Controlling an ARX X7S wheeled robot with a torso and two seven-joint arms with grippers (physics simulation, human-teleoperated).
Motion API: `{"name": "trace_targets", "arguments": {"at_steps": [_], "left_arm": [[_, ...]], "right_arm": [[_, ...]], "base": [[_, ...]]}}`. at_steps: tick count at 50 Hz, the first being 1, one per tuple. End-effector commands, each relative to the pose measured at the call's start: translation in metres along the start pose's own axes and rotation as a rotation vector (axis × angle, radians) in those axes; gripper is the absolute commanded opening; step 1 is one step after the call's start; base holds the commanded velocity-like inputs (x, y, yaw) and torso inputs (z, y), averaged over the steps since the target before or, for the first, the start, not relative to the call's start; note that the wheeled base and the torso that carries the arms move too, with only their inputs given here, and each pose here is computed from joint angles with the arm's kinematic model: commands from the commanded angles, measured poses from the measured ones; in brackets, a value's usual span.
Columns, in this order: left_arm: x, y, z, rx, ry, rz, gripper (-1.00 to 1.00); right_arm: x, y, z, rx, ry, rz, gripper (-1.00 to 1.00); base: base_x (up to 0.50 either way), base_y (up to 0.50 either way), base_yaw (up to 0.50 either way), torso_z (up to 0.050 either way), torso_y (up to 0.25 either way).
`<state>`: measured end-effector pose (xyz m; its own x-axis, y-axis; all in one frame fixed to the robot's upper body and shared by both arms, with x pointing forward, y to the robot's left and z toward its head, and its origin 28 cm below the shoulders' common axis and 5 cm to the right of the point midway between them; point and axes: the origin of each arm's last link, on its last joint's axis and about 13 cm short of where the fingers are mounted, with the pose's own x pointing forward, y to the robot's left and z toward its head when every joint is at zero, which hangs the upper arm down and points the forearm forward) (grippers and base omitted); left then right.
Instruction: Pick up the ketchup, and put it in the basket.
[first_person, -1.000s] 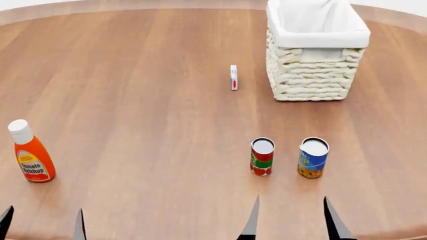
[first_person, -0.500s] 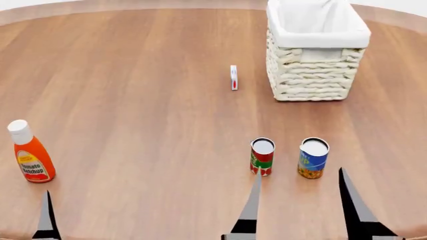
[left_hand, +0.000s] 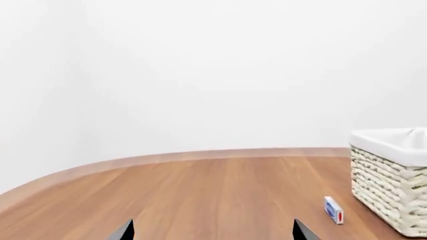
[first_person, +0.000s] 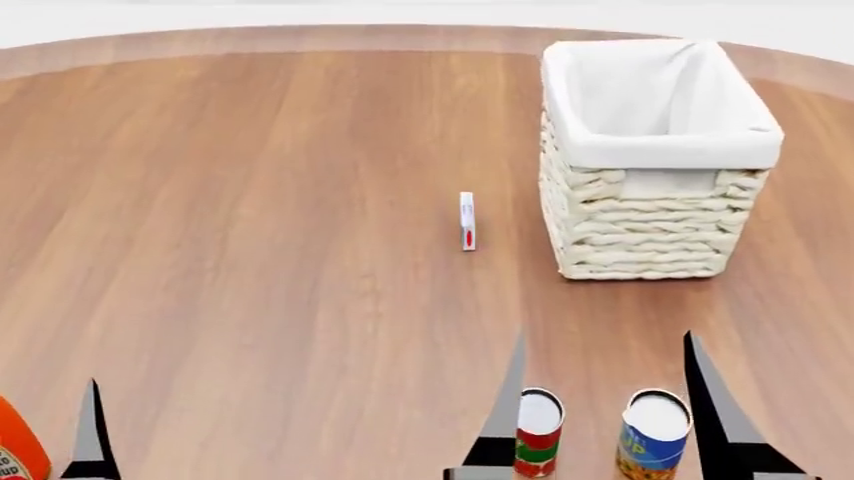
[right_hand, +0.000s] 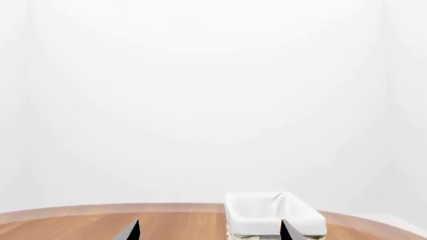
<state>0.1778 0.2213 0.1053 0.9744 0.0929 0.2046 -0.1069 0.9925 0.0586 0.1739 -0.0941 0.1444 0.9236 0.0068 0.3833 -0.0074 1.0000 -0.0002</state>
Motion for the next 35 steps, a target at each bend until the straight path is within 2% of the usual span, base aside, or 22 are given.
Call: {"name": "trace_targets", "arguments": {"at_steps": [1,35], "left_arm": [[0.0024,0.0033,0.0012,-0.044,-0.052,-0.007,1.0],[0.0029,0.0033,-0.0007,-0.06,-0.043,-0.006,1.0]], "right_arm": [[0.0031,-0.0022,-0.0037,-0.002,0.002,-0.006,1.0],[0.0028,-0.0017,-0.005,-0.003,0.009,-0.003,1.0]], "base": [[0.5,0.0,0.0,0.0,0.0],[0.5,0.0,0.0,0.0,0.0]]}}
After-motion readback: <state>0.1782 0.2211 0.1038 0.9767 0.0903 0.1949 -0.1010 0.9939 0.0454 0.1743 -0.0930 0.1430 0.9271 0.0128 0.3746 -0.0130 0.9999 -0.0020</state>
